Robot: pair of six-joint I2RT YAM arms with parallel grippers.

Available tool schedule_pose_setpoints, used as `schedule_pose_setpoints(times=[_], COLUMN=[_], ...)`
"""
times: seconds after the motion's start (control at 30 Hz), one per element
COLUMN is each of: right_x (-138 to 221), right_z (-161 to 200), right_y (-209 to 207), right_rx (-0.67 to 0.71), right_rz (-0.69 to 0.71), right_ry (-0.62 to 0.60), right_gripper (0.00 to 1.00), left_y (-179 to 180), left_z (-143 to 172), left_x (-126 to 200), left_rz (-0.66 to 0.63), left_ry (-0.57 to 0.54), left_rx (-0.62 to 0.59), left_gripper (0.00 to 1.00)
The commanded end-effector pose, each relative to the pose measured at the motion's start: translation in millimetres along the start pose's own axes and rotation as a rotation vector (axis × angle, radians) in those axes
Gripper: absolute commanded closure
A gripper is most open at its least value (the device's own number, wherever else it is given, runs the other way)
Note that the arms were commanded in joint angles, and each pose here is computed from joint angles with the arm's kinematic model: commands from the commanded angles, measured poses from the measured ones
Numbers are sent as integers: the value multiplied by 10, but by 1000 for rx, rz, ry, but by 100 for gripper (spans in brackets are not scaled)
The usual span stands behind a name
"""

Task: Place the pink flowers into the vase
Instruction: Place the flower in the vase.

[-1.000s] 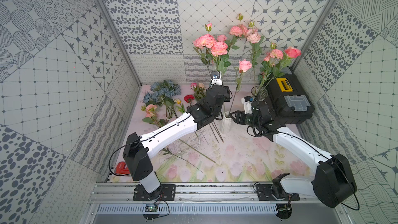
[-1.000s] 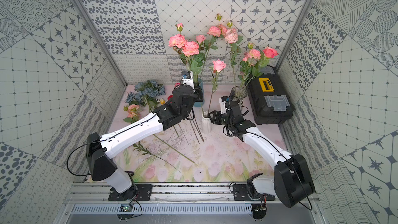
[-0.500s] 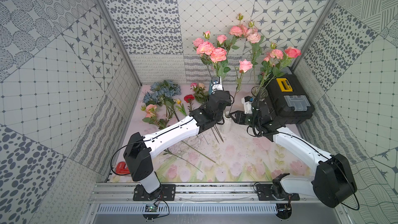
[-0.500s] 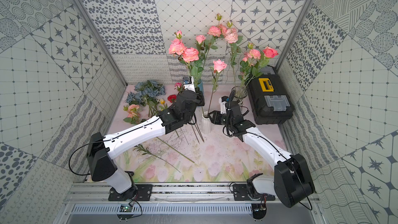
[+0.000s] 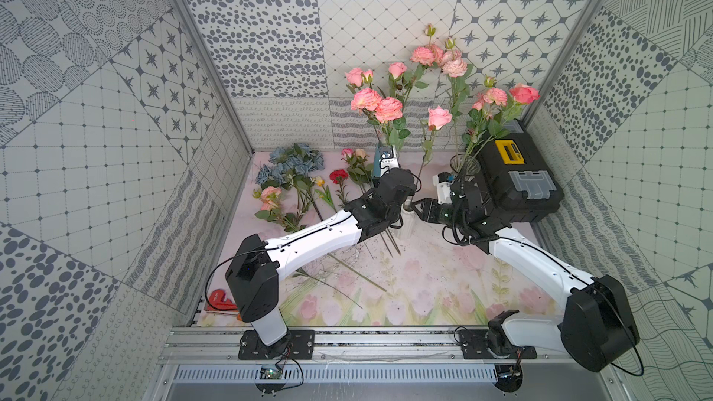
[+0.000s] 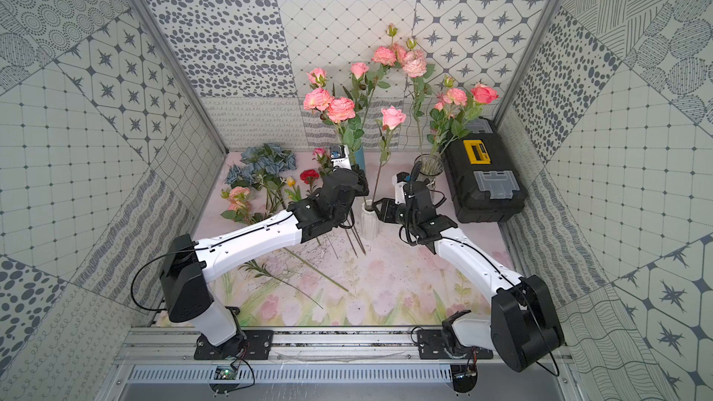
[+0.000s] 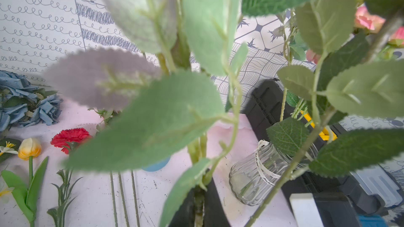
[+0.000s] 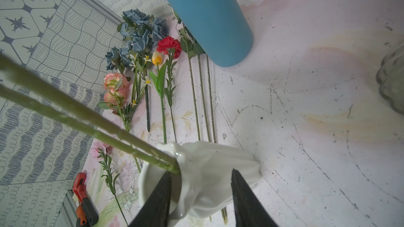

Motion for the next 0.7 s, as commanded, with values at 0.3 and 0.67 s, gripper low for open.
schedule_pose_setpoints(times=[0.3,0.67], right_x=[5,2], right_z=[-25,-25], right_y=[2,-6], right_rx=[-8,-11], right_rz=[-8,-5], right_ry=[-22,-22], right_gripper=[55,55], left_y=[-17,-21], left_z=[185,319], left_x=[-22,25], left_rz=[-7,-3], left_ry=[43,76], left_rx=[43,49], left_gripper=[100,87])
Point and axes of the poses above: each gripper's point midway between its finger pads, its own x axis back along the fingers, its own y axis along the line the jaws close on, z = x × y, the point moved 1 cm from there along x, back along the fingers, and after that the axes turned 9 degrees about -x, right-handed, at the moved point
